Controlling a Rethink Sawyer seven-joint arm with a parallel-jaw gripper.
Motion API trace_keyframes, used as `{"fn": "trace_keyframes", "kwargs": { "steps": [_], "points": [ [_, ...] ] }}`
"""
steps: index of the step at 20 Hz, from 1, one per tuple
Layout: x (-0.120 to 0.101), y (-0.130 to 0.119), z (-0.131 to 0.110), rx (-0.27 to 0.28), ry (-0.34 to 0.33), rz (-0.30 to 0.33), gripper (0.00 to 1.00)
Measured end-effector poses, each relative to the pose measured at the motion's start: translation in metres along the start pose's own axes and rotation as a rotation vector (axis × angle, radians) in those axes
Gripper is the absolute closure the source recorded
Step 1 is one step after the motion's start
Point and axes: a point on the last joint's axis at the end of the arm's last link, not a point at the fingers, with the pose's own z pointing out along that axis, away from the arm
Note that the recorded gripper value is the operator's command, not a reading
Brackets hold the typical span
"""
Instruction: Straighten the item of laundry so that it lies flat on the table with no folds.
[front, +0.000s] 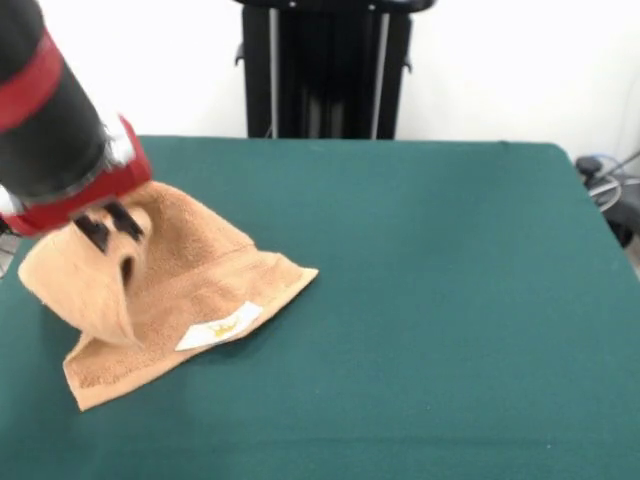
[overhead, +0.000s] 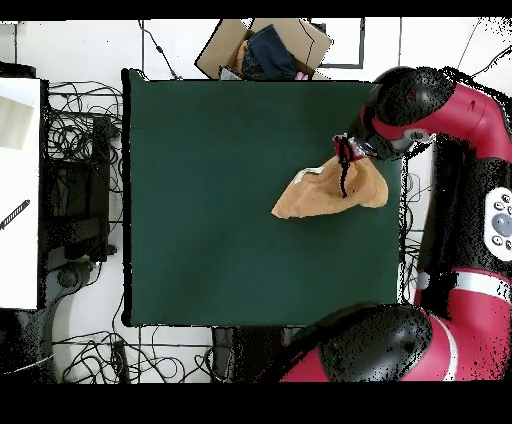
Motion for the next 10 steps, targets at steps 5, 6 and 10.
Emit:
{"fn": "trace_keyframes", "kwargs": {
  "steps": [5,6,10],
  "points": [
    [0.037,0.002,-0.026,0.014,0.025,0.02,1.0],
    [0.046,0.003,-0.033,0.017,0.029,0.025,1.0],
    [0.073,0.011,-0.058,0.027,0.032,0.037,1.0]
  ]
}}
